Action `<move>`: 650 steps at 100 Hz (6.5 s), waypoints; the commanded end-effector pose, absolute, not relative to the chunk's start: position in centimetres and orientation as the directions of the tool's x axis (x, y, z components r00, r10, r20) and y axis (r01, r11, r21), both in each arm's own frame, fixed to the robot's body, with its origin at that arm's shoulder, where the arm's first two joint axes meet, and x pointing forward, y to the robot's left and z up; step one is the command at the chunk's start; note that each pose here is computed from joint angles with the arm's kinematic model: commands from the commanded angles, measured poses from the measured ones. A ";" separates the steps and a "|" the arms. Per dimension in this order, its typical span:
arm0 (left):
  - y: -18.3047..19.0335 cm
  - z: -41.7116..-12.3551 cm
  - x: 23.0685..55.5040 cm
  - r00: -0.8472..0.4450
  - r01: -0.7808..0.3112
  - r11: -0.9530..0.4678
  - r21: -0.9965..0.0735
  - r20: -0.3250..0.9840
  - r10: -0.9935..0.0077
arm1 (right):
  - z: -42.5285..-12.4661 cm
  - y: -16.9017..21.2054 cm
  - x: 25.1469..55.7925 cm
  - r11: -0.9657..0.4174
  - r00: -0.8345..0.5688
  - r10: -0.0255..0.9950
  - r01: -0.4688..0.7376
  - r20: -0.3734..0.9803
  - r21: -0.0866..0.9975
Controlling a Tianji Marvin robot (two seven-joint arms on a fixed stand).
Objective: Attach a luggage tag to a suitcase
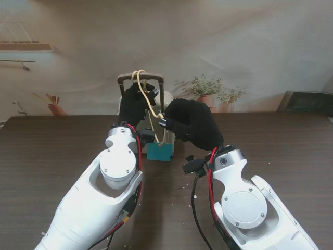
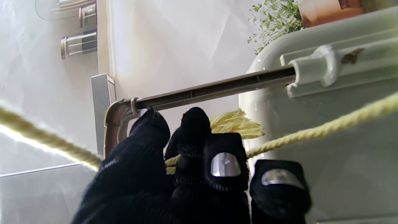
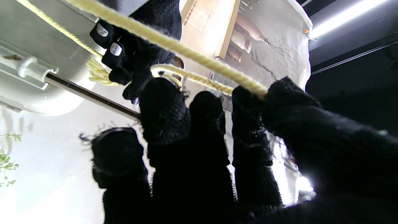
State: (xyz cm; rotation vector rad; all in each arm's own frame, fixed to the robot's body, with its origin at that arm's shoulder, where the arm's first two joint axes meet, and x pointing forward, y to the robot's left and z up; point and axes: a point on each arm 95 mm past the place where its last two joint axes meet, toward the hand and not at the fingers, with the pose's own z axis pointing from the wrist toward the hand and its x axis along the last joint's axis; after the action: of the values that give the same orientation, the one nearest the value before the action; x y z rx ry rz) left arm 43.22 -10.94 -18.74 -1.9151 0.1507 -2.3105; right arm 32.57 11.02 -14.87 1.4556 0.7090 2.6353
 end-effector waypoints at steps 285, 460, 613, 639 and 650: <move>-7.5 -18.0 36.3 -0.101 -0.127 -0.989 0.071 0.991 0.084 | -18.2 12.9 37.1 -0.867 -0.481 0.390 0.095 0.785 0.489; -6.7 -15.9 33.1 -0.185 -0.080 -0.996 0.029 0.982 0.043 | -21.6 8.9 42.0 -0.620 -0.371 0.748 -0.097 0.550 0.779; -7.4 -16.7 33.6 -0.136 -0.123 -0.992 0.026 0.990 0.043 | -24.2 14.1 48.4 -0.541 -0.508 0.724 0.002 0.467 0.841; -7.6 -16.9 33.4 -0.126 -0.131 -0.991 0.028 0.991 0.044 | -25.1 14.2 48.6 -0.527 -0.490 0.737 0.013 0.465 0.850; -7.5 -17.2 33.0 -0.116 -0.135 -0.991 0.027 0.992 0.043 | -25.4 14.2 48.6 -0.521 -0.482 0.742 0.021 0.465 0.853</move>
State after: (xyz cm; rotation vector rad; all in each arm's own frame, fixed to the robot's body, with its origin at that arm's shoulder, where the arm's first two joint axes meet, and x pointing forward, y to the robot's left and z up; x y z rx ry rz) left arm 33.51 -7.31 -17.16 -2.1460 0.0845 -2.4343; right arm 48.65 14.20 -24.45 1.1981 1.1306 2.0748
